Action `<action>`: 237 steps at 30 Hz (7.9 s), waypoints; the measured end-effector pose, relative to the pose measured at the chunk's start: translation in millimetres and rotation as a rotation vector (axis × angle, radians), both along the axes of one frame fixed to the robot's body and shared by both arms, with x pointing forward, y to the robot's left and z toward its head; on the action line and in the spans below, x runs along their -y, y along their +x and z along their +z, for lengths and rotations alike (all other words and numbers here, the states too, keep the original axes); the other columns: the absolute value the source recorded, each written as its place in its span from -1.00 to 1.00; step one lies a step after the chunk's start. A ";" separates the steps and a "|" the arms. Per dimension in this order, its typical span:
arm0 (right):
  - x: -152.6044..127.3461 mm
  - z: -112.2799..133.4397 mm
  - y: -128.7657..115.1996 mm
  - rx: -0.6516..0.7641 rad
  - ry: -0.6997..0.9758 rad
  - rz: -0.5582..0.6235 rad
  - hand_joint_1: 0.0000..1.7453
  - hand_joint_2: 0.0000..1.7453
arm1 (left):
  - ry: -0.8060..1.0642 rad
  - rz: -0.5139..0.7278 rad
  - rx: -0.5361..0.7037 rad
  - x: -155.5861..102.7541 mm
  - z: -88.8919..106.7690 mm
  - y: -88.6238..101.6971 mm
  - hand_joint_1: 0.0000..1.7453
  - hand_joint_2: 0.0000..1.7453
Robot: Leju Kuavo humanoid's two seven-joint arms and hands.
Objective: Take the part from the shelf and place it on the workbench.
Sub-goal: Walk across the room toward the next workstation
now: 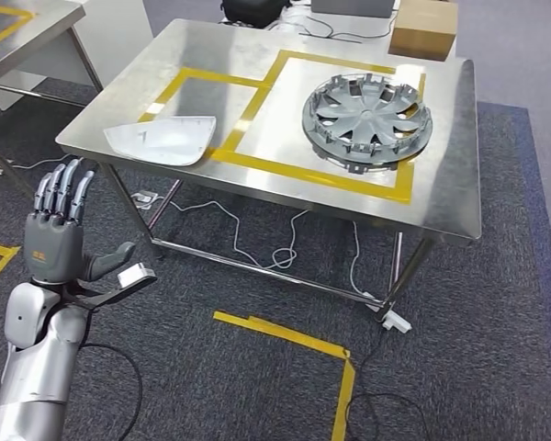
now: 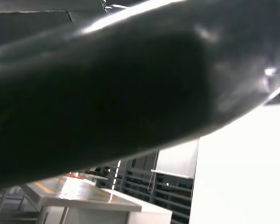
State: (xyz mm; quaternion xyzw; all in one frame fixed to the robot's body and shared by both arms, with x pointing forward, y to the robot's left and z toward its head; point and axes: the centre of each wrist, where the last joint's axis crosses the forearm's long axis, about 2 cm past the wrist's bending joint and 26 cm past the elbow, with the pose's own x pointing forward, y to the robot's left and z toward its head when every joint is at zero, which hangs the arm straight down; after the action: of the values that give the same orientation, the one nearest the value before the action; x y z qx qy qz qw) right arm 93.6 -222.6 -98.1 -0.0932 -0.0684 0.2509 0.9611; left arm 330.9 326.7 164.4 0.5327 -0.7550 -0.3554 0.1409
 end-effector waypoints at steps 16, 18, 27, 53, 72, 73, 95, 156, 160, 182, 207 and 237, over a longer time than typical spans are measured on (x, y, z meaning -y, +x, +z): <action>1.1 -1.1 -4.2 -0.018 0.029 -0.037 -1.00 -1.00 | -0.286 0.095 -0.330 -30.2 -83.5 -30.9 -1.00 -1.00; 1.5 -1.5 -5.6 -0.020 0.034 -0.062 -1.00 -1.00 | -0.515 0.161 -0.497 -38.2 -115.3 -42.8 -1.00 -1.00; 7.1 -6.6 -30.9 -0.093 0.039 -0.204 -1.00 -1.00 | -1.320 0.690 -1.176 -20.1 -246.6 -196.5 -1.00 -1.00; 8.8 -8.3 -39.8 -0.117 0.100 -0.318 -1.00 -1.00 | -1.586 1.040 -1.709 82.6 -271.7 -283.6 -1.00 -1.00; 9.3 -8.4 -40.3 -0.113 0.097 -0.278 -1.00 -1.00 | -1.465 0.898 -1.886 109.9 -269.3 -285.8 -1.00 -1.00; 9.3 -8.4 -40.2 -0.113 0.097 -0.277 -1.00 -1.00 | -1.459 0.894 -1.886 110.1 -269.1 -285.0 -1.00 -1.00; 7.7 -7.9 -38.4 -0.077 0.058 -0.132 -1.00 -1.00 | -1.565 0.889 -1.814 109.5 -269.0 -283.0 -1.00 -1.00; -2.2 -6.5 -39.5 -0.015 0.012 -0.039 -1.00 -1.00 | -1.674 0.942 -1.712 113.5 -268.3 -283.8 -1.00 -1.00; -2.3 -6.9 -42.4 -0.025 0.011 -0.043 -1.00 -1.00 | -1.675 0.939 -1.717 115.2 -268.0 -283.5 -1.00 -1.00; -1.8 -7.1 -42.3 -0.038 0.055 -0.085 -1.00 -1.00 | -1.611 0.972 -1.648 110.6 -267.7 -280.3 -1.00 -1.00; -11.4 -5.6 -39.6 -0.009 0.091 0.078 -1.00 -1.00 | -1.717 1.229 -1.596 99.9 -270.8 -300.9 -1.00 -1.00; -18.1 -4.8 -42.8 0.046 0.068 0.285 -1.00 -1.00 | -2.014 1.435 -1.475 121.6 -267.5 -307.6 -1.00 -1.00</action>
State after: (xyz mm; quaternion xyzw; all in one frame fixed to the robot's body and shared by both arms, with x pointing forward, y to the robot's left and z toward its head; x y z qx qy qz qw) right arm 50.8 -204.5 -103.0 -0.0558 -0.1116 0.3803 0.9164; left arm 23.3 205.2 -103.1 0.1645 -0.0106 0.2763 0.9468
